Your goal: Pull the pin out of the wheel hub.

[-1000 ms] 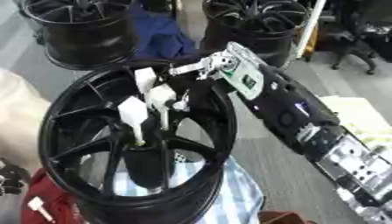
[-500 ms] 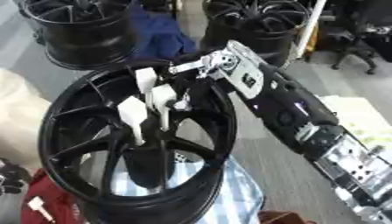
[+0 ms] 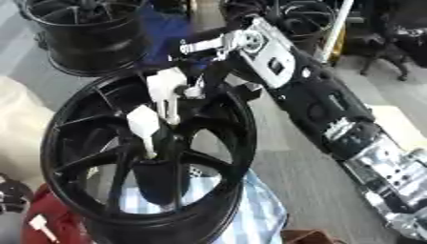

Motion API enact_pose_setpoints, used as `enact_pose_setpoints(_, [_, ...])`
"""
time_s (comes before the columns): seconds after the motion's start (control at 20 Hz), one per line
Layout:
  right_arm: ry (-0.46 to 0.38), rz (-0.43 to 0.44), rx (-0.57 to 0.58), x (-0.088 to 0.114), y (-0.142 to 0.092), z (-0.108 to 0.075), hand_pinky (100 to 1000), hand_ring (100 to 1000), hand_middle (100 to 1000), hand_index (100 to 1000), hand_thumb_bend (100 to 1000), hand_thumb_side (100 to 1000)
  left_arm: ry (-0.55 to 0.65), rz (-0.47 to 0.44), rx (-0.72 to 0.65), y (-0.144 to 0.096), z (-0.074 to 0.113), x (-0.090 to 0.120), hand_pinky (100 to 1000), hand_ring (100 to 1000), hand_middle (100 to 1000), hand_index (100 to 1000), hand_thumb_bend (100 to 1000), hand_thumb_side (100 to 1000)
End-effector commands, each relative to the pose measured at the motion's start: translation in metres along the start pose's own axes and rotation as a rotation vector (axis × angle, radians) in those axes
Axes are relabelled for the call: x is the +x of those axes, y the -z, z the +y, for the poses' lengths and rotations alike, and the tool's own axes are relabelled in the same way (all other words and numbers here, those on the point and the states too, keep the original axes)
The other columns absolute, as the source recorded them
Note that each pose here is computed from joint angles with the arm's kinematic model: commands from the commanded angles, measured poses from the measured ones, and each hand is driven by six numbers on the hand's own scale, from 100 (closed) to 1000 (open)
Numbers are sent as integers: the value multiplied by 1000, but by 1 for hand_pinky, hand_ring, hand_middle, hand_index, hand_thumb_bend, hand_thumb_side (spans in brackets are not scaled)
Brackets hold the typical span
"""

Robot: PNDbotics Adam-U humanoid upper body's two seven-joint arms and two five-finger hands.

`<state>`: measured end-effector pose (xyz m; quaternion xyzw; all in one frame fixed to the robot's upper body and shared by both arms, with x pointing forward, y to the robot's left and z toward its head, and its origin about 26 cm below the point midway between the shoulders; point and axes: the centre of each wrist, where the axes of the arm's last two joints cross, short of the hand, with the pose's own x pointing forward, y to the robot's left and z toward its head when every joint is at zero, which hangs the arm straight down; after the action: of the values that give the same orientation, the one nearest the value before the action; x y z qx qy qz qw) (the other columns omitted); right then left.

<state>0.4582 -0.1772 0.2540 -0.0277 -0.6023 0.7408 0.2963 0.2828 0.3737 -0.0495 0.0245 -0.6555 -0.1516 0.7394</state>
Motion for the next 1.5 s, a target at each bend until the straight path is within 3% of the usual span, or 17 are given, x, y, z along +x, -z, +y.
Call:
enact_pose_setpoints(0.05, [-43, 19, -112, 8, -46, -35, 734, 699, 443, 598, 100, 266, 15, -4, 16, -2, 10, 4, 625, 606, 565, 765, 100, 663])
enact_pose_setpoints(0.25, [-39, 115, -271, 5, -118, -36, 735, 696, 442, 600, 100, 231, 18, 6, 32, -7, 14, 2, 625, 606, 565, 765, 100, 662])
enact_pose_setpoints(0.4, [-2, 236, -414, -1, -184, -10, 728, 688, 434, 597, 100, 219, 22, 1, 43, -8, 17, 4, 625, 606, 565, 765, 100, 659])
enact_pose_setpoints(0.5, [22, 315, -491, -4, -211, 10, 724, 682, 430, 596, 100, 205, 25, -4, 49, -8, 18, 5, 625, 607, 566, 765, 100, 657])
enact_pose_setpoints(0.6, [77, 473, -582, -17, -245, 51, 722, 686, 443, 612, 100, 213, 28, -11, 59, -8, 20, 7, 626, 608, 566, 765, 100, 656])
enact_pose_setpoints(0.65, [106, 553, -616, -24, -258, 73, 727, 706, 494, 670, 100, 222, 28, -12, 64, -9, 20, 8, 626, 608, 566, 765, 100, 657])
enact_pose_setpoints(0.75, [174, 711, -680, -38, -276, 124, 758, 779, 753, 906, 150, 311, 29, -14, 73, -10, 22, 8, 626, 608, 566, 765, 100, 657])
enact_pose_setpoints(0.8, [224, 794, -720, -46, -284, 155, 766, 795, 800, 933, 174, 362, 29, -15, 77, -10, 23, 9, 625, 608, 566, 765, 100, 656])
enact_pose_setpoints(0.9, [326, 952, -803, -55, -295, 217, 786, 827, 880, 962, 207, 482, 30, -18, 83, -10, 24, 10, 625, 608, 566, 764, 100, 655])
enact_pose_setpoints(1.0, [420, 1082, -891, -56, -299, 272, 775, 822, 904, 969, 182, 559, 31, -21, 87, -9, 25, 11, 624, 608, 565, 764, 100, 655])
enact_pose_setpoints(1.1, [508, 1174, -996, -52, -295, 323, 761, 809, 898, 965, 159, 574, 33, -24, 91, -9, 26, 12, 624, 608, 565, 764, 100, 655])
enact_pose_setpoints(1.2, [582, 1220, -1060, -45, -283, 359, 751, 799, 884, 954, 133, 582, 34, -27, 93, -8, 26, 12, 624, 608, 565, 764, 100, 655])
enact_pose_setpoints(1.3, [644, 1230, -1100, -38, -269, 382, 732, 779, 853, 942, 108, 576, 36, -29, 95, -8, 27, 12, 624, 608, 565, 764, 100, 655])
enact_pose_setpoints(1.5, [720, 1185, -1158, -25, -239, 404, 700, 721, 772, 915, 100, 552, 37, -35, 99, -7, 27, 13, 624, 608, 565, 764, 100, 655])
